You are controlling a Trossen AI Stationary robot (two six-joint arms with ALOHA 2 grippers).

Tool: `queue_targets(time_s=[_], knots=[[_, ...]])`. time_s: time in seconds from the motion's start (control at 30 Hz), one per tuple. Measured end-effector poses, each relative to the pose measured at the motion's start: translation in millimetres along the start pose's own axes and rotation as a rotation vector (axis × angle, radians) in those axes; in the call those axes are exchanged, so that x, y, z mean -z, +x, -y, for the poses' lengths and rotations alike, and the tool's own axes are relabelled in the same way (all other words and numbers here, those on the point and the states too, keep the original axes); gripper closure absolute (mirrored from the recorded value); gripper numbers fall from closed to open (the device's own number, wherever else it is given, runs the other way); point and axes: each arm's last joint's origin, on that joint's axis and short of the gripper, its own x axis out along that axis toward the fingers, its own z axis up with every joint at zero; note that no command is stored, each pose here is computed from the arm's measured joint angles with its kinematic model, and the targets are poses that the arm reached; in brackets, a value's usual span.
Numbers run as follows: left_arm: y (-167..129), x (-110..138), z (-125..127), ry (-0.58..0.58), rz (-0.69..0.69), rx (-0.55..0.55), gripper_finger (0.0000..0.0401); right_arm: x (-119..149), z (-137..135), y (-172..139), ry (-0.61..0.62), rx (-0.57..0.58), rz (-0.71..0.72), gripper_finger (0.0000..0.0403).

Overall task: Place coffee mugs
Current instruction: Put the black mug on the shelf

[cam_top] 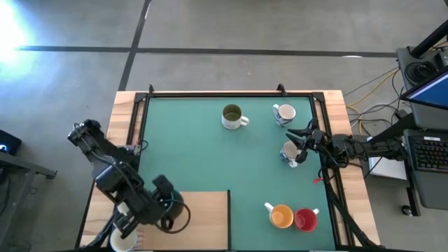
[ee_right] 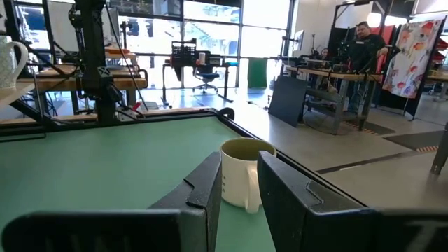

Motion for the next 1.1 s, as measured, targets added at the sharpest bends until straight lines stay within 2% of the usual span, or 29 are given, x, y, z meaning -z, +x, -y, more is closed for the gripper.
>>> queue_targets(time_s=[0.2,0.4,0.57,0.73,0.83,1.1], knots=[[0.3,-3.7,6.3,-0.010,0.035,0.077,0.0395,-0.1,0.0,0.0,0.000,0.000,0.000,0.0321],[8.2,-12.0,9.7,-0.036,0.005,0.144,0.0395,0.0,0.0,0.0,0.000,0.000,0.000,0.0321],[15.2,-28.7,16.3,-0.018,-0.008,0.152,0.0395,0.0,0.0,0.0,0.000,0.000,0.000,0.0321],[15.7,-37.9,25.1,-0.018,-0.100,0.147,0.0395,0.0,0.0,0.0,0.000,0.000,0.000,0.0321],[14.4,-44.8,30.3,-0.002,-0.105,0.133,0.0395,0.1,0.0,0.0,0.000,0.000,0.000,0.0321],[25.0,-49.5,41.2,-0.010,-0.127,0.131,0.0395,0.1,0.0,0.0,0.000,0.000,0.000,0.0321]])
